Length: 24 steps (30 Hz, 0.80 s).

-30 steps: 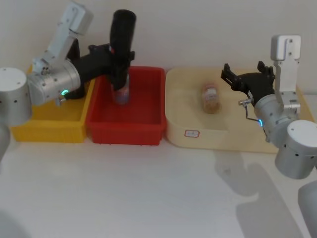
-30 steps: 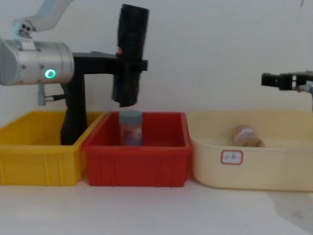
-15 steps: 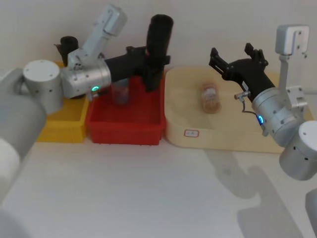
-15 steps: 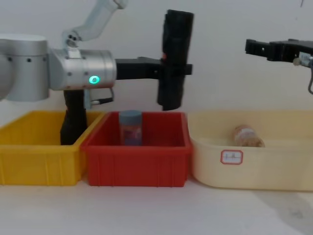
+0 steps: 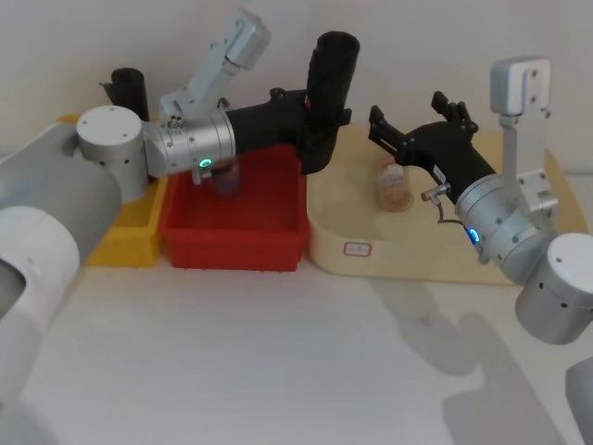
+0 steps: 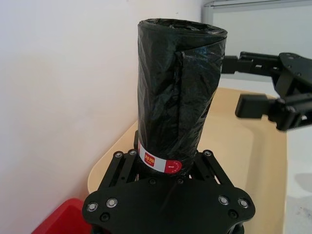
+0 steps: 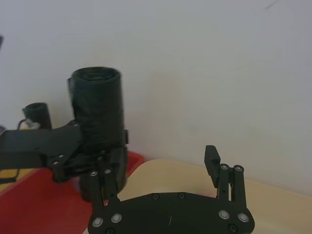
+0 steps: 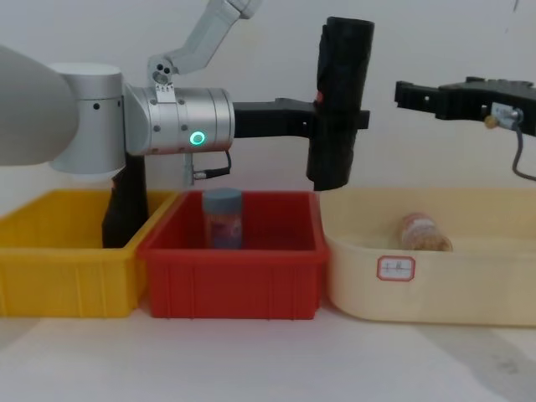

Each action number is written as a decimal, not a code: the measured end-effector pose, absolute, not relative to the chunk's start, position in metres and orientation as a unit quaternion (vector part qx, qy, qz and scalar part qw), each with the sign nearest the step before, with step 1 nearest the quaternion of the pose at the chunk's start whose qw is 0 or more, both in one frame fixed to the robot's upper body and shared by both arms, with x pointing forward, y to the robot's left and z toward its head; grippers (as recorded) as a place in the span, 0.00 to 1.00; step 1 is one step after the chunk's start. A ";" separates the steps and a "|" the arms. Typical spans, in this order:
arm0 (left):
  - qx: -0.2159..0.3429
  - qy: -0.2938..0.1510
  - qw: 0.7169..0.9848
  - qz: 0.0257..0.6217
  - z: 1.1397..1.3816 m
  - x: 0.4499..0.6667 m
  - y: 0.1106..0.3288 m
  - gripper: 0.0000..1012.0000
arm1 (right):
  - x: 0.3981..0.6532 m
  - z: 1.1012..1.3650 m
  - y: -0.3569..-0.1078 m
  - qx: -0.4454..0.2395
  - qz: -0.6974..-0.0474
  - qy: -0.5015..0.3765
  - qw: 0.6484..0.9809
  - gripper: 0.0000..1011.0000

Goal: Pick up the garbage bag with the one hand and transfer it to the other hand.

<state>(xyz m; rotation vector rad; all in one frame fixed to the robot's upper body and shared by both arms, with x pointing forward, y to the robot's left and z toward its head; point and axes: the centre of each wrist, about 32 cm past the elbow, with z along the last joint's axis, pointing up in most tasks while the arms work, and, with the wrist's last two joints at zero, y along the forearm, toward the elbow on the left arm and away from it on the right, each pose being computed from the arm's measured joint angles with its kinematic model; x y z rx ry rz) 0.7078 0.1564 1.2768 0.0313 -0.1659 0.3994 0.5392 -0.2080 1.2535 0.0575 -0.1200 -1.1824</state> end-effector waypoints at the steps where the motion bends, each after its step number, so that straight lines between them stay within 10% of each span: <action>1: 0.016 -0.082 0.977 0.197 1.277 0.708 0.156 0.39 | 0.539 1.253 -0.208 0.026 -0.554 -0.057 0.830 0.99; 24: 0.019 -0.088 0.980 0.179 1.279 0.710 0.149 0.39 | 0.547 1.268 -0.212 0.049 -0.484 -0.055 0.872 0.99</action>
